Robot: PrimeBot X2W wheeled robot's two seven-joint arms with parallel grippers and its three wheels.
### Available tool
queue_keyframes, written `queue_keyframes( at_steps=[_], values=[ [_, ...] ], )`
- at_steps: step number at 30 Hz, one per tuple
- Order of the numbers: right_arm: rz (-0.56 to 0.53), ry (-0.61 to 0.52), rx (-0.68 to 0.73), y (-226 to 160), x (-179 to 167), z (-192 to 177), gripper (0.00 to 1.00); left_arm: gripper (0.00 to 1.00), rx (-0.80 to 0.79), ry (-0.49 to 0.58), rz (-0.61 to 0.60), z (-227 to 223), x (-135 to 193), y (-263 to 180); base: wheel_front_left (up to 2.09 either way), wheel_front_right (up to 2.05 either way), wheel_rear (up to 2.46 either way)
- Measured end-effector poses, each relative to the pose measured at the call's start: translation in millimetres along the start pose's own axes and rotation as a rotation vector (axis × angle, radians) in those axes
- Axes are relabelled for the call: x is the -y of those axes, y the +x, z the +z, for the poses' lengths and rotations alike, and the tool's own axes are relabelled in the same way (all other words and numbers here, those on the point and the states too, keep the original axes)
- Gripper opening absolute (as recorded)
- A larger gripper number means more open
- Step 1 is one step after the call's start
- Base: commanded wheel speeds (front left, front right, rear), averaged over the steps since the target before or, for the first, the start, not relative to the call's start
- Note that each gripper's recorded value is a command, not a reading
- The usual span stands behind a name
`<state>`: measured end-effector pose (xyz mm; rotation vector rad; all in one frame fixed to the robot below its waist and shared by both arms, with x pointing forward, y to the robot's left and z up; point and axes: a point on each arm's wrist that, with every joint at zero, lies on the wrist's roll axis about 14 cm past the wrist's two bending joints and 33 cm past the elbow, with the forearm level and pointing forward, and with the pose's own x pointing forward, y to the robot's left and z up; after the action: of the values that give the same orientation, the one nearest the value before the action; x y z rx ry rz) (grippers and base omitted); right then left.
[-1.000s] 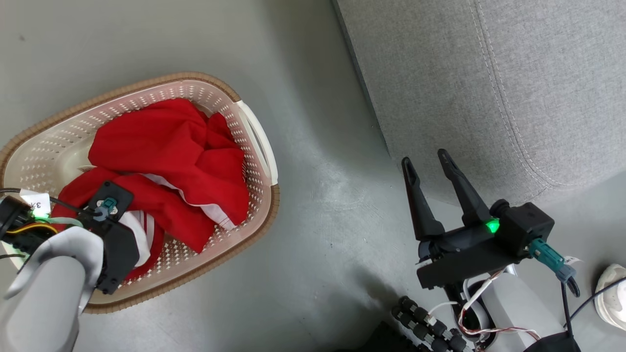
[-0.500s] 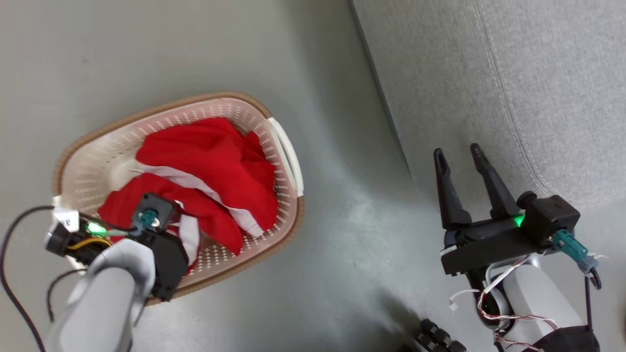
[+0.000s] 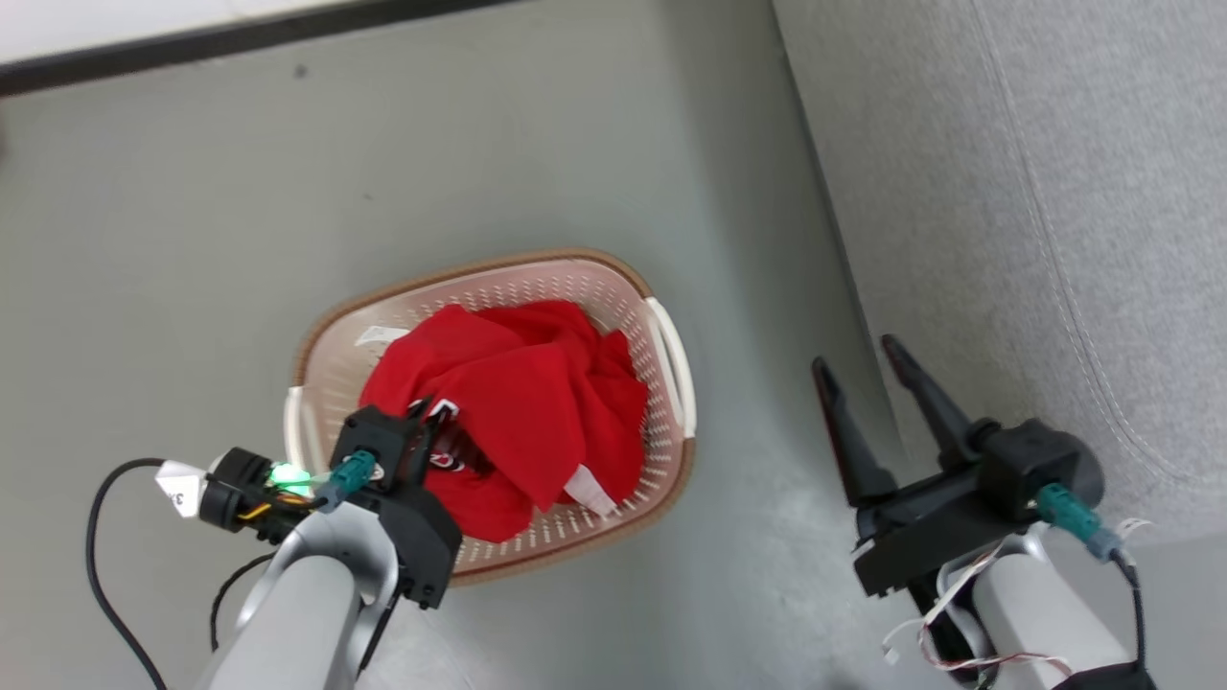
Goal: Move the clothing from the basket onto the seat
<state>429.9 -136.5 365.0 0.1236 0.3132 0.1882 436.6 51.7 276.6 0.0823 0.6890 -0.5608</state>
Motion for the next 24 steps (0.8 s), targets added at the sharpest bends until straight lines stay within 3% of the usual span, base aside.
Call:
queue_keyframes(
  at_steps=[16, 24],
  values=[
    [0.453, -0.090, 0.096, -24.2, -152.2, 35.4, 1.00, 0.00, 0.309, 0.056, 0.098, 90.6, 3.9, -83.8, 0.00, 0.00, 0.00],
    [0.592, -0.137, 0.166, -44.2, -199.3, 56.9, 1.00, 0.00, 0.407, 0.088, 0.126, 111.0, 11.4, -121.7, 0.00, 0.00, 0.00]
  ],
)
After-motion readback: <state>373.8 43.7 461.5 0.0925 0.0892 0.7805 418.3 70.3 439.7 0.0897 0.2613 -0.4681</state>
